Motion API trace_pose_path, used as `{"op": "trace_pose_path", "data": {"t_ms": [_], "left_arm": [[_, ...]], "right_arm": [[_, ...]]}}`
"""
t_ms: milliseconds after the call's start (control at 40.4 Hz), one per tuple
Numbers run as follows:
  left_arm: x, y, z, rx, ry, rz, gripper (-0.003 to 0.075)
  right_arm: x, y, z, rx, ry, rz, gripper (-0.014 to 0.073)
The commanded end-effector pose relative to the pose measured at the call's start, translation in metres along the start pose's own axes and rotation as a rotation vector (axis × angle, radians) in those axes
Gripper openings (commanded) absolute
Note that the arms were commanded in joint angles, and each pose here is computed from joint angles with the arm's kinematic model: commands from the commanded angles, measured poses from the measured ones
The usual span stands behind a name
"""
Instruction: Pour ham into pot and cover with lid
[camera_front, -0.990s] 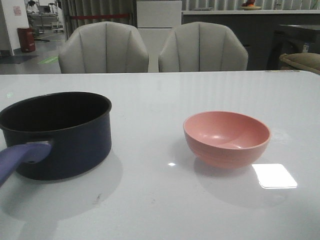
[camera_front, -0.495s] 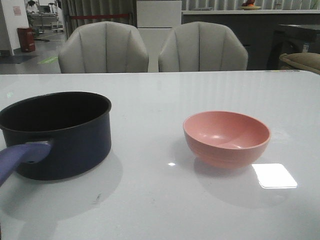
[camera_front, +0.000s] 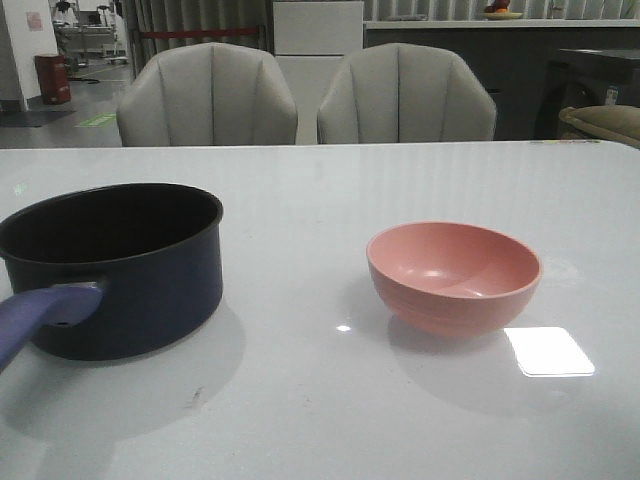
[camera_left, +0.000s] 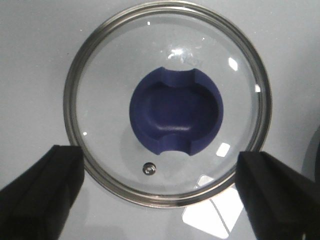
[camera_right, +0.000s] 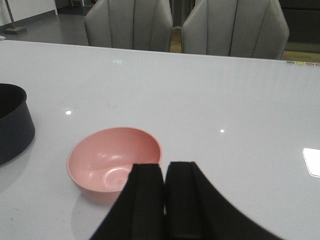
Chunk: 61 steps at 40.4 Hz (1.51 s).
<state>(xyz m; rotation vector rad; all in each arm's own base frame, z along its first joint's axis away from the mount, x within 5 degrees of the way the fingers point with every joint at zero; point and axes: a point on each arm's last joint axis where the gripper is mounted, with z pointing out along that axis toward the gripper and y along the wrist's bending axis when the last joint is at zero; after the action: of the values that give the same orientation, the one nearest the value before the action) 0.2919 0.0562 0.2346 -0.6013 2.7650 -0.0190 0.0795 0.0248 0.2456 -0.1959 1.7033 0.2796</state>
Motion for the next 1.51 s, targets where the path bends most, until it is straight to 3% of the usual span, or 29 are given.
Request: {"op": "trace_pose_path", "data": {"t_ms": [0,322,867,966,1089,1164,1486], "left_arm": [[-0.017,-0.005,-0.007,0.018,-0.028,0.0,0.0636],[-0.04,-0.008,0.011,0.007,0.035,0.021,0.0636],[-0.044,-0.011,0.043,0.009,0.129,0.077,0.0633],[-0.046,-0.011,0.043,0.011,0.117,0.077,0.0568],[-0.046,-0.011,0.045,0.011,0.115,0.077,0.0409],[-0.046,-0.011,0.048,0.009,0.124,0.077,0.0354],[-0.052,-0.012,0.047,0.014,0.101,0.077,0.0333]], "right_arm": [[-0.017,0.001,-0.001,-0.001,-0.109,-0.01,0.0147],[-0.017,0.001,-0.001,-0.001,-0.109,-0.01,0.0147],[-0.017,0.001,-0.001,-0.001,-0.109,-0.01,0.0147],[-0.017,0.001,-0.001,-0.001,-0.109,-0.01,0.0147],[-0.017,0.001,-0.001,-0.001,-0.109,-0.01,0.0147],[-0.017,0.001,-0.001,-0.001,-0.109,-0.01,0.0147],[-0.017,0.001,-0.001,-0.001,-0.109,-0.01,0.0147]]}}
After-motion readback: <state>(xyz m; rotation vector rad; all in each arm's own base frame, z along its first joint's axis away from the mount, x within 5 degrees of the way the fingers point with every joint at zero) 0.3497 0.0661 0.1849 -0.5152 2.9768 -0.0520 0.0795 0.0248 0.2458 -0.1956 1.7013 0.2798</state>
